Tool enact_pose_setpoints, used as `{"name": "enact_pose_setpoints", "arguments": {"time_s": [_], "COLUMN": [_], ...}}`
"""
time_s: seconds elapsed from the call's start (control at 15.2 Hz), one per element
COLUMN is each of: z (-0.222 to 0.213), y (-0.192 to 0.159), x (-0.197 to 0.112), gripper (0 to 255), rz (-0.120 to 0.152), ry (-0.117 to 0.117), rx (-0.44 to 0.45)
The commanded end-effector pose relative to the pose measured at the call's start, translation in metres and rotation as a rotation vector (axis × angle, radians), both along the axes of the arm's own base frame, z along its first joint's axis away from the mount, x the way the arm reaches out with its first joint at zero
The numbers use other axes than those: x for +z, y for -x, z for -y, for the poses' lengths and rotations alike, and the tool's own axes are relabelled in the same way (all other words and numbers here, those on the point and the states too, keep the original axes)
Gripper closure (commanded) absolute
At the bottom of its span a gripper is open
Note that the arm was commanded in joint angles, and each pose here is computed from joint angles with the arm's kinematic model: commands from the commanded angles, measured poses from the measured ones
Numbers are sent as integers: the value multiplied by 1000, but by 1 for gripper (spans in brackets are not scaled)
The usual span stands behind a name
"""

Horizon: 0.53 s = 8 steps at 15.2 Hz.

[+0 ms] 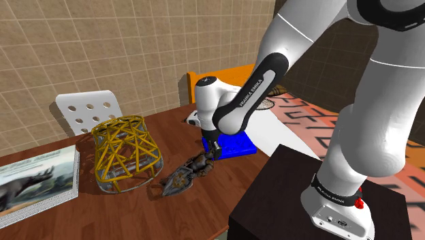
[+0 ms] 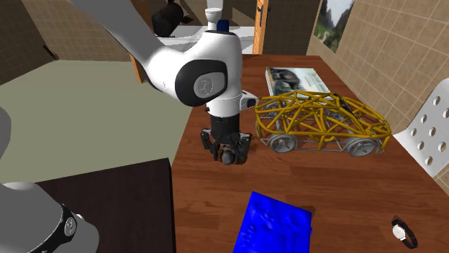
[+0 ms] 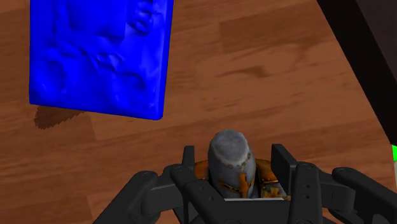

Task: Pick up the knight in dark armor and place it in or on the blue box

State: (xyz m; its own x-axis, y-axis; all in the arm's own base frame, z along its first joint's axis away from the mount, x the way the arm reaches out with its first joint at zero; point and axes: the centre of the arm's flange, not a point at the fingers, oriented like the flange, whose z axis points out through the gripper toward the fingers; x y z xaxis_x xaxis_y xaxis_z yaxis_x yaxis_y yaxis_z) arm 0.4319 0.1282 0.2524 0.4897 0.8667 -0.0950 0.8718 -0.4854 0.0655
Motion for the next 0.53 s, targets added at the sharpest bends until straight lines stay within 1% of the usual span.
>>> {"name": "enact_pose_setpoints", "arguments": {"time_s": [0.0,0.46], "z": [27,119], "y": [-1,-7], "x": [2,2], "gripper": [255,255], "rz": [1,1], "ry": [-1,-1], "rx": [1,1]}}
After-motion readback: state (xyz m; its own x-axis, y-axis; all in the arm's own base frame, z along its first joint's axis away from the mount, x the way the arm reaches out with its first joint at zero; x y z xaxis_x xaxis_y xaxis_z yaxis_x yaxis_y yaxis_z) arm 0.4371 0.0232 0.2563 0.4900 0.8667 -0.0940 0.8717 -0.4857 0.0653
